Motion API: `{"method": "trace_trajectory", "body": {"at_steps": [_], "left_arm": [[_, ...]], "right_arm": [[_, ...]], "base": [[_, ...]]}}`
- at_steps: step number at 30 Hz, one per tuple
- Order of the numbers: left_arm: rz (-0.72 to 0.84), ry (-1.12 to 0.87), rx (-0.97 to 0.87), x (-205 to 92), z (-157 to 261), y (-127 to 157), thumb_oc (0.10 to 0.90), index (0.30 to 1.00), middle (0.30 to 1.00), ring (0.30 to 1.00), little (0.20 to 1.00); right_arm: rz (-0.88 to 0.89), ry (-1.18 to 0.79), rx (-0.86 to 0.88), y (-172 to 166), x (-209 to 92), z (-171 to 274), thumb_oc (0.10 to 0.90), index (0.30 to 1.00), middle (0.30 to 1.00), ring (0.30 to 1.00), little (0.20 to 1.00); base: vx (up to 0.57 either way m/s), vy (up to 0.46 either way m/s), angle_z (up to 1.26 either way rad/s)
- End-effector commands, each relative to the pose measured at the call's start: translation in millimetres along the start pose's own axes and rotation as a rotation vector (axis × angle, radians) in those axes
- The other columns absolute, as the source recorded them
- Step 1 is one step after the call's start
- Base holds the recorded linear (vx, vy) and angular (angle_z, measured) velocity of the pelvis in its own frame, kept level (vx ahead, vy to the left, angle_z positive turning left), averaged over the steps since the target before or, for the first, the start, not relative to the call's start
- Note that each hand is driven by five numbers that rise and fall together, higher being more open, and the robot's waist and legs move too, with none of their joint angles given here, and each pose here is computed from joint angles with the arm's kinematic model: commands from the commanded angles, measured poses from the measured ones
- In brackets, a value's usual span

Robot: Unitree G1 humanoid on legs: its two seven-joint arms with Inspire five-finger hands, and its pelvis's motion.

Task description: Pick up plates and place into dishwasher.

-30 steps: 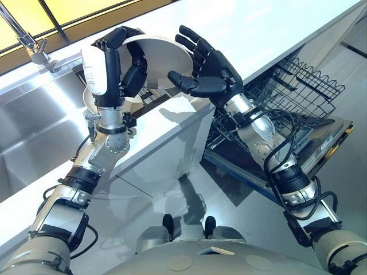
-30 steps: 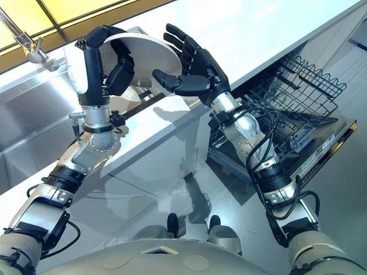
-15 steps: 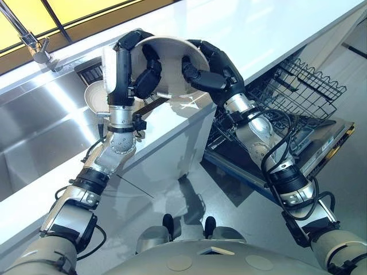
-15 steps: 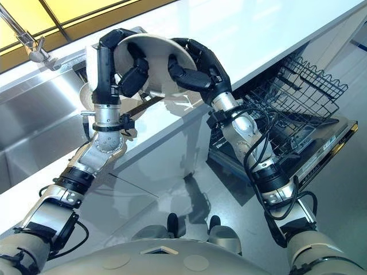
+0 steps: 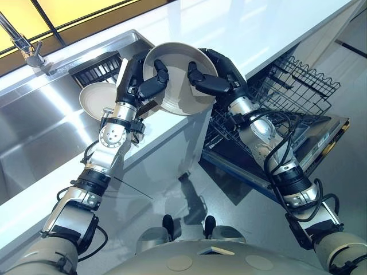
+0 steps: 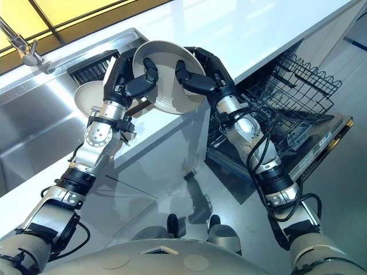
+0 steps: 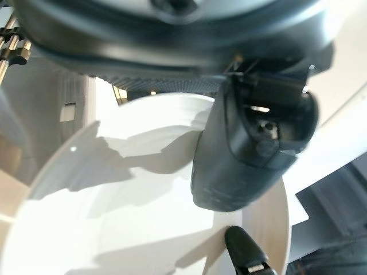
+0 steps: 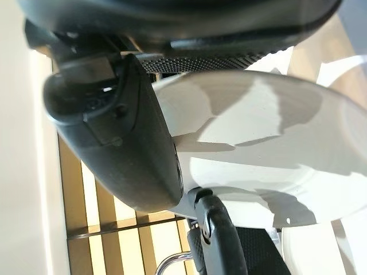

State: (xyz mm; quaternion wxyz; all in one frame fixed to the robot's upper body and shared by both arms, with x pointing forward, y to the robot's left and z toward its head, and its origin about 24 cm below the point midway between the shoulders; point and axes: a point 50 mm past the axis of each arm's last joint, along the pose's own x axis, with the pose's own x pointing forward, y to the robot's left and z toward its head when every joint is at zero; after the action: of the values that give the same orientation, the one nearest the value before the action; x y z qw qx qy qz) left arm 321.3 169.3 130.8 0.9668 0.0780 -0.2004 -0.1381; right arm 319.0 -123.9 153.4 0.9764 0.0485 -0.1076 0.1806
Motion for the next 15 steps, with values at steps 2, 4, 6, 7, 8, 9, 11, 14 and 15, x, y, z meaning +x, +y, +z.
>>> {"method": "trace_trajectory", "body": {"at_steps": [2,4,6,7,8,9,11,14,15], "left_arm": [[-0.051,-0.286,0.099,38.4,75.4,12.5,0.800,0.900,0.900,0.900,0.900],[0.009,-0.287,0.126,39.7,83.2,29.4,0.800,0.900,0.900,0.900,0.900],[0.100,-0.297,0.175,38.3,95.2,53.4,0.800,0.900,0.900,0.900,0.900],[0.138,-0.300,0.193,36.8,100.7,63.9,0.800,0.900,0.900,0.900,0.900],[0.161,-0.302,0.206,34.9,103.2,71.5,0.800,0.900,0.900,0.900,0.900],[0.195,-0.306,0.233,32.3,107.4,81.2,0.800,0.900,0.900,0.900,0.900],[0.236,-0.304,0.262,26.9,112.0,95.9,0.800,0.900,0.900,0.900,0.900],[0.276,-0.282,0.292,15.8,112.4,114.4,0.800,0.900,0.900,0.900,0.900],[0.289,-0.270,0.303,11.8,112.2,119.6,0.800,0.900,0.900,0.900,0.900]], "right_arm": [[-0.322,-0.694,-0.323,-34.5,7.1,139.3,0.100,0.300,0.300,0.300,0.200],[-0.451,-0.790,-0.411,-50.1,-0.9,162.3,0.100,0.300,0.300,0.300,0.200],[-0.624,-0.884,-0.538,-69.9,-14.1,186.5,0.100,0.300,0.300,0.300,0.200],[-0.697,-0.911,-0.609,-79.2,-19.9,194.4,0.100,0.300,0.300,0.300,0.200],[-0.743,-0.918,-0.660,-86.3,-24.1,200.3,0.100,0.300,0.300,0.300,0.200],[-0.819,-0.913,-0.759,-96.5,-29.6,206.2,0.100,0.300,0.300,0.300,0.200],[-0.895,-0.847,-0.846,-117.6,-37.2,211.8,0.100,0.300,0.300,0.300,0.200],[-0.978,-0.734,-0.936,-147.3,-51.6,215.0,0.100,0.300,0.300,0.300,0.200],[-1.004,-0.689,-0.971,-156.5,-56.9,213.2,0.100,0.300,0.300,0.300,0.200]], "base": [[0.06,-0.017,0.04],[0.06,-0.021,0.04],[0.06,-0.029,0.04],[0.04,-0.027,0.03],[0.05,-0.032,0.04],[0.05,-0.032,0.05],[0.04,-0.028,0.05],[0.04,-0.027,0.03],[0.04,-0.021,-0.03]]}}
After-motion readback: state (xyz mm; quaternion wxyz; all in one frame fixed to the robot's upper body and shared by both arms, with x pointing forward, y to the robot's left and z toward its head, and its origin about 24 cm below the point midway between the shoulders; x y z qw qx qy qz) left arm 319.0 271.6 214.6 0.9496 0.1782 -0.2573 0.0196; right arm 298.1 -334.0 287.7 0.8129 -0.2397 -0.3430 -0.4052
